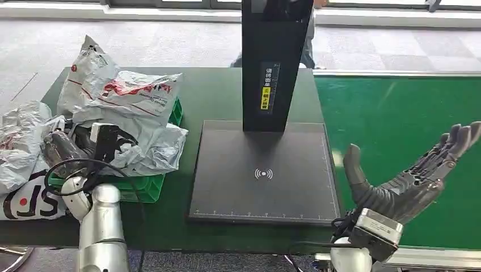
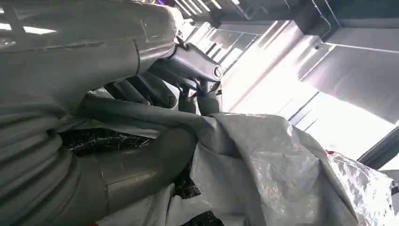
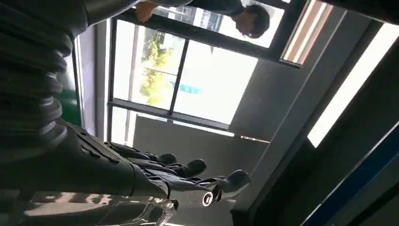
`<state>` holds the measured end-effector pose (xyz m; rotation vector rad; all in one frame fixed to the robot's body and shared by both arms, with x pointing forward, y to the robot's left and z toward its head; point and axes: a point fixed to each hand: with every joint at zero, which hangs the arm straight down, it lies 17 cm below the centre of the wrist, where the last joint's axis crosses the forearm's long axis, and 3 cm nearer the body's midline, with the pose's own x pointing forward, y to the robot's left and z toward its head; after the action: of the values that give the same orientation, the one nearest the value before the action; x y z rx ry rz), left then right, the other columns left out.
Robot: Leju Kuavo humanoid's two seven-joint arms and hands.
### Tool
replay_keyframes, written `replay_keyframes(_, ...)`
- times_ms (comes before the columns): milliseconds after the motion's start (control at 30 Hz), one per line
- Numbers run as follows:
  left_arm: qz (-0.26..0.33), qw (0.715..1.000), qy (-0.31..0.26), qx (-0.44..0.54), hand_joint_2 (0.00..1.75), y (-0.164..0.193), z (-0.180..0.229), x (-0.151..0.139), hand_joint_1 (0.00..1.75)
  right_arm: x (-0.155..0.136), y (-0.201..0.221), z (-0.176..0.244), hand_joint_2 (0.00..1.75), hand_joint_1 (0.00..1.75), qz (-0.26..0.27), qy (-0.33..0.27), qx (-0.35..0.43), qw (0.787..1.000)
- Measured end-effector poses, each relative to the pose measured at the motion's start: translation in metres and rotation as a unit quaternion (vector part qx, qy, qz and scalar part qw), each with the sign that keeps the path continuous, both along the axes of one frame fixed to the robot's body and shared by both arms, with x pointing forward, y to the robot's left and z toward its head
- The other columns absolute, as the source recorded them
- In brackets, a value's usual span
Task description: Moved the parcel from conveyor to table for the left to box.
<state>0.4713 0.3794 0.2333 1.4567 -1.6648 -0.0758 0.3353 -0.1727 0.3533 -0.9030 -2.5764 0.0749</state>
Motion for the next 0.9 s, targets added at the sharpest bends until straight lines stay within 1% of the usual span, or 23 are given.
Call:
replay_keyframes(100,0.004,1.0,-0.009,-0.008,1.75,0.006,0.002,-0.001,1.54,0.0,-0.001,0.004,1.75,0.0,-0.001,-0.006,0.001,1.0)
replay_keyframes(133,0.005,1.0,-0.011,-0.008,1.75,0.008,0.003,-0.001,0.0,0.0,-0.001,0.005,1.75,0.0,-0.001,-0.007,0.001,1.0)
replay_keyframes(367,0.012,0.999,-0.041,-0.024,1.75,0.021,0.009,-0.006,0.0,0.001,-0.001,0.008,1.75,0.0,-0.002,-0.009,0.001,1.0)
replay_keyframes(567,0.032,0.997,-0.062,-0.045,1.75,0.042,0.004,-0.019,0.0,0.002,-0.001,0.011,1.75,0.0,-0.002,-0.014,0.0,1.0)
replay_keyframes(900,0.04,0.994,-0.076,-0.062,1.75,0.051,0.002,-0.026,0.0,0.001,0.0,0.011,1.75,0.0,-0.001,-0.015,-0.002,1.0)
